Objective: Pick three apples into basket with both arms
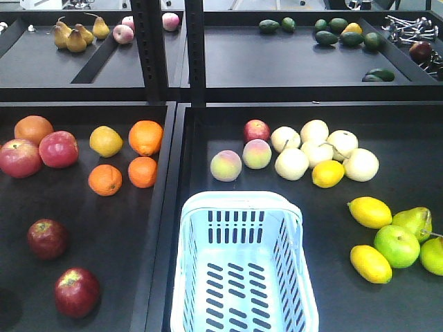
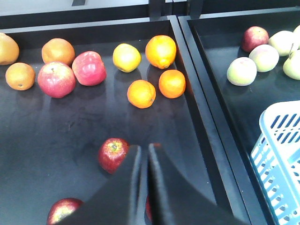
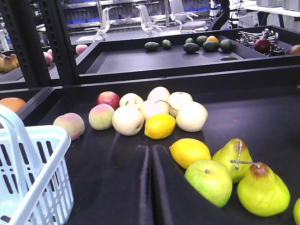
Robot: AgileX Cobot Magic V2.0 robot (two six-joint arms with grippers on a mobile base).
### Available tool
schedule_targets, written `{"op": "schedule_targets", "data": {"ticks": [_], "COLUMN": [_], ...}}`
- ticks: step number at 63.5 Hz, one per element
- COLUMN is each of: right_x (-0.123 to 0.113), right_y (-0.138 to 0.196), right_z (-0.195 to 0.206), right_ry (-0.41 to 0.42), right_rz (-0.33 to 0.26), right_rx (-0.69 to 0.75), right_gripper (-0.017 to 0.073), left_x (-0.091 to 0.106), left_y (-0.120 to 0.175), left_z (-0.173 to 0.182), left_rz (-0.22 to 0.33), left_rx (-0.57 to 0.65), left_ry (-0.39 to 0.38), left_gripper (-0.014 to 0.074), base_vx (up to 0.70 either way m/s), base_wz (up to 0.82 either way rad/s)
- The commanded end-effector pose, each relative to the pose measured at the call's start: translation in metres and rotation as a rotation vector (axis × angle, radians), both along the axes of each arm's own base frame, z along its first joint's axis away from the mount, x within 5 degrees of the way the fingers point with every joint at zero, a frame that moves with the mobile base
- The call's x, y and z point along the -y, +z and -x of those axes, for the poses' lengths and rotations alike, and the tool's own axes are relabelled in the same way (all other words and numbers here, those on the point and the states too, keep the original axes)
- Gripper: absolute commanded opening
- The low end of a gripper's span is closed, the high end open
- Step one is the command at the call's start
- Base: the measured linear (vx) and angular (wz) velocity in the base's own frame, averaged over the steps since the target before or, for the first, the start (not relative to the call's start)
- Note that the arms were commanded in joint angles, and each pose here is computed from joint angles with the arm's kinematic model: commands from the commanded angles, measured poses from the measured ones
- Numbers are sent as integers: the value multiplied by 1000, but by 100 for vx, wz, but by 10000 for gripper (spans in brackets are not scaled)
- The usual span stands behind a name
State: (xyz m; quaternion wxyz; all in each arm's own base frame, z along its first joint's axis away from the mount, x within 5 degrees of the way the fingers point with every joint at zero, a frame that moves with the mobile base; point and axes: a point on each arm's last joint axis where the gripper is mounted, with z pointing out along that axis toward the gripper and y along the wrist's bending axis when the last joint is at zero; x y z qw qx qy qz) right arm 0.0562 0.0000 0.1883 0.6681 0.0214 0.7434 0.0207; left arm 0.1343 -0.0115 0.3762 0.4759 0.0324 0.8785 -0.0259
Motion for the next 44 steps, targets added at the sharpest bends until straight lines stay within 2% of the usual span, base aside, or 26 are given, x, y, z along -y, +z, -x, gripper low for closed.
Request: {"op": "schedule_targets", "data": {"ticks": [1,7,18,23,28,32,44], "right_x": [0,0,0,0,0,0,0], "right_y": [3,3,3,3,3,3,3], "right_z": [0,0,0,0,0,0,0], "right_ry": [-2,-2,-2,-2,-2,-2,-2], "right_rz": [12,12,12,12,12,12,12], "right_rx": [74,74,74,74,74,74,74], "right_gripper": [-9,-9,-9,-9,-9,-9,-9], "left_x": [0,0,0,0,1,4,33], "left_y": [16,15,14,15,14,13,5], "left_z": [-1,0,0,-1,-5,-11,-30], "left_rz": [16,15,12,13,2,-24,-162], "left_rx": [92,80,75,79,80,86,99], "left_ry": [0,0,0,0,-8,-53,-356], "left_gripper": [139,276,610,730,731,720,697], "base_vx": [0,0,0,0,0,0,0], "base_wz": [0,0,0,0,0,0,0]}}
